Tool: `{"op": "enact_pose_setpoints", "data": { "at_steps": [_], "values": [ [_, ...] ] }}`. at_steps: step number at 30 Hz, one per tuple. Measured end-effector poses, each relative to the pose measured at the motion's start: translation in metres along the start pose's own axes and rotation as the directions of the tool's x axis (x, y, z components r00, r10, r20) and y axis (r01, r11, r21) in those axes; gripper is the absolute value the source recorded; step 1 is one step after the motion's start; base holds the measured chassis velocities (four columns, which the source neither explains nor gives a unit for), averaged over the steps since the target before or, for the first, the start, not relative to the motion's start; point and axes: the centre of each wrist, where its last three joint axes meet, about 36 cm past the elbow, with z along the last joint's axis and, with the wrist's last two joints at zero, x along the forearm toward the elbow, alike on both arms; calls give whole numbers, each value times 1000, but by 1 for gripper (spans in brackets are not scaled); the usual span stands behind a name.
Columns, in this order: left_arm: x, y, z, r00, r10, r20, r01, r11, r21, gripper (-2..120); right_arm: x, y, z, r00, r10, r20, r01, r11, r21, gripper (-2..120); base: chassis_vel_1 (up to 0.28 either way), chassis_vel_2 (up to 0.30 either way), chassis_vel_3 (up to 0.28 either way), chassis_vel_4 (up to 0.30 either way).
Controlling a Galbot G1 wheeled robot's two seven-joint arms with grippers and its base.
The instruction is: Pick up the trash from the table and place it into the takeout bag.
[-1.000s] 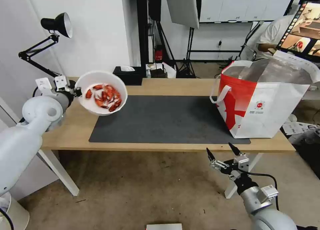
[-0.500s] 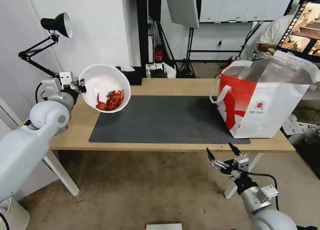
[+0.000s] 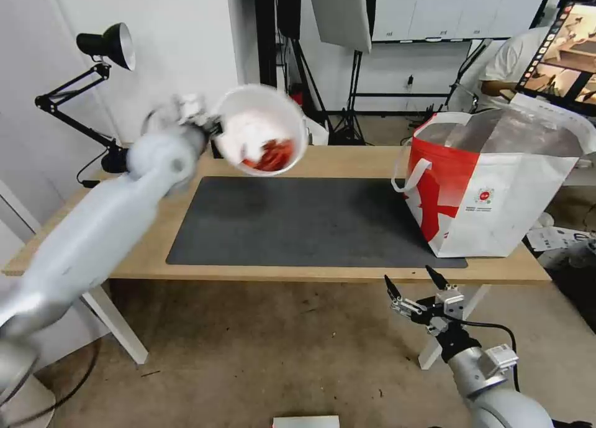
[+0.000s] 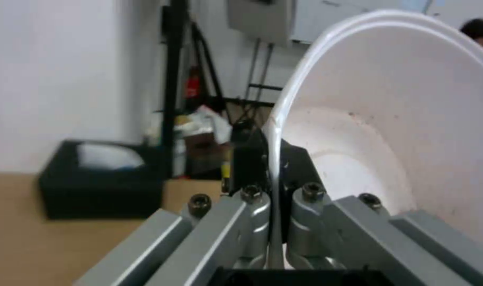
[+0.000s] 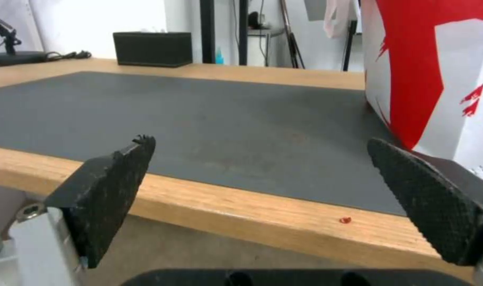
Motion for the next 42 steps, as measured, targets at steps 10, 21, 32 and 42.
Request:
{"op": "enact_pose_setpoints", "data": {
  "at_steps": [10,21,32,42],
  "values": [
    [-50,-149,-55,993,114,-15,-114,993,-8,0,0,0,0,1000,0,0,0,1000,0,100,0,0,0,0],
    [-56,-217,-11,981,193,-29,-195,971,-138,0,0,0,0,1000,0,0,0,1000,0,100,0,0,0,0],
    [-50,-220,19,974,223,-44,-227,965,-135,0,0,0,0,1000,0,0,0,1000,0,100,0,0,0,0],
    [-44,-230,25,967,255,21,-248,955,-162,0,0,0,0,1000,0,0,0,1000,0,100,0,0,0,0]
  ]
}}
